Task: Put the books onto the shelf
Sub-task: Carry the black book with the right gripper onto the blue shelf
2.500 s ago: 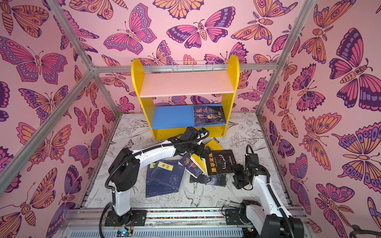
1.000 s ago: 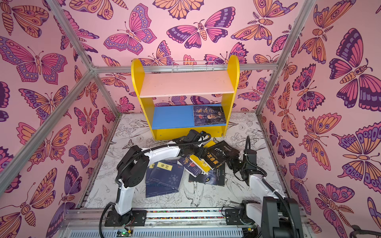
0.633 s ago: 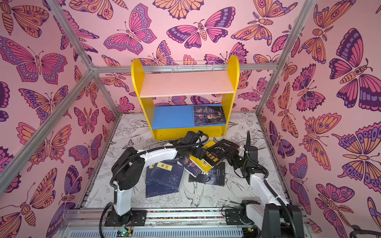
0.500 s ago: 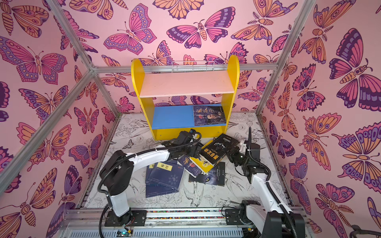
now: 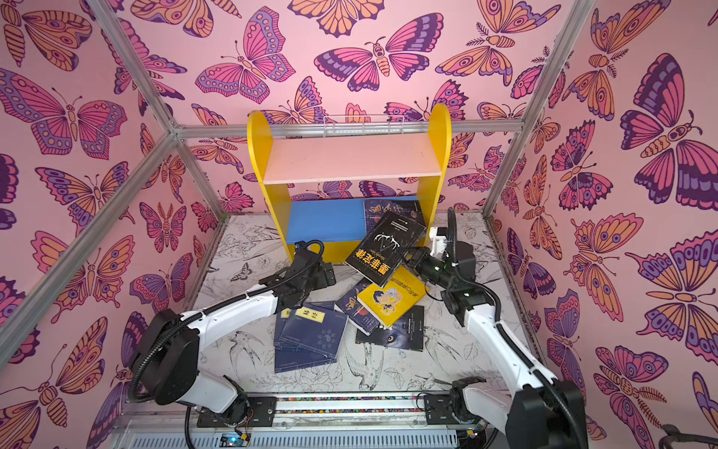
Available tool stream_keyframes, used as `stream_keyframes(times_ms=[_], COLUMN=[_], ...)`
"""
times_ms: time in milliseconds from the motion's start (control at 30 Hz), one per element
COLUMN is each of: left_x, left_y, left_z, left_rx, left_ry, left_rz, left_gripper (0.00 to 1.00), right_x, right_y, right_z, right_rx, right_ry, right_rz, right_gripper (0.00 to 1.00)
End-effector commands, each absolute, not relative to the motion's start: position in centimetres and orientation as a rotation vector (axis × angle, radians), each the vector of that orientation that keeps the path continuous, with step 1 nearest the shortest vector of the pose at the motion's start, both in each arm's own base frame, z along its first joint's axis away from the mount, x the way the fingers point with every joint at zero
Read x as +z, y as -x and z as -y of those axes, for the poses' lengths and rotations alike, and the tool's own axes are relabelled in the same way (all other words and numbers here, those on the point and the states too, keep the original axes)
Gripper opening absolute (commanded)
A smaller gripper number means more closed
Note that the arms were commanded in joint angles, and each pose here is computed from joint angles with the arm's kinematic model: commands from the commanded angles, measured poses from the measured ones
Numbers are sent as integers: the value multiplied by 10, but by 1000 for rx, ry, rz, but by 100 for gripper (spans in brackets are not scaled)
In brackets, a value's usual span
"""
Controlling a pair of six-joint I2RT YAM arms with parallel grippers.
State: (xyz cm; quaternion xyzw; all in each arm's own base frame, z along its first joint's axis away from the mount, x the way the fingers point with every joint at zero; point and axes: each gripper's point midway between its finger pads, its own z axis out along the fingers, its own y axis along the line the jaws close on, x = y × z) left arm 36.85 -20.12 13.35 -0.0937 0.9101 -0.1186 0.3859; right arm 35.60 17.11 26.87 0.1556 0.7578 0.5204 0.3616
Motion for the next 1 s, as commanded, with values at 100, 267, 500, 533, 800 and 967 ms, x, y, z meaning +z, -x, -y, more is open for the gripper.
stream_keyframes(times_ms=[100, 267, 500, 533, 800, 967], left_x=[134, 139, 142, 141, 136, 134], left_y=[-362, -360, -356, -355, -352, -351], left_z=[186, 183, 181, 182, 184, 186], left_rx=[-253, -247, -253, -256, -264, -271], left_ry=[290, 282, 271, 268, 242, 226], left_rz=[-2316, -2305, -2304, -2309, -2332, -2345], left_gripper=[99, 99, 99, 99, 99, 99], right_x=[336, 335, 311, 308, 277, 266], right_y=[-426, -466, -511, -515, -525, -527], right_z=[-167, -157, -153, -154, -163, -156], right_rx=[1309, 1293, 1264, 1256, 1128, 1089], right_ry=[-552, -698, -870, -888, -974, -1020], right_rz=[-1596, -1471, -1342, -1321, -1275, -1243], right_gripper=[0, 0, 0, 0, 0, 0])
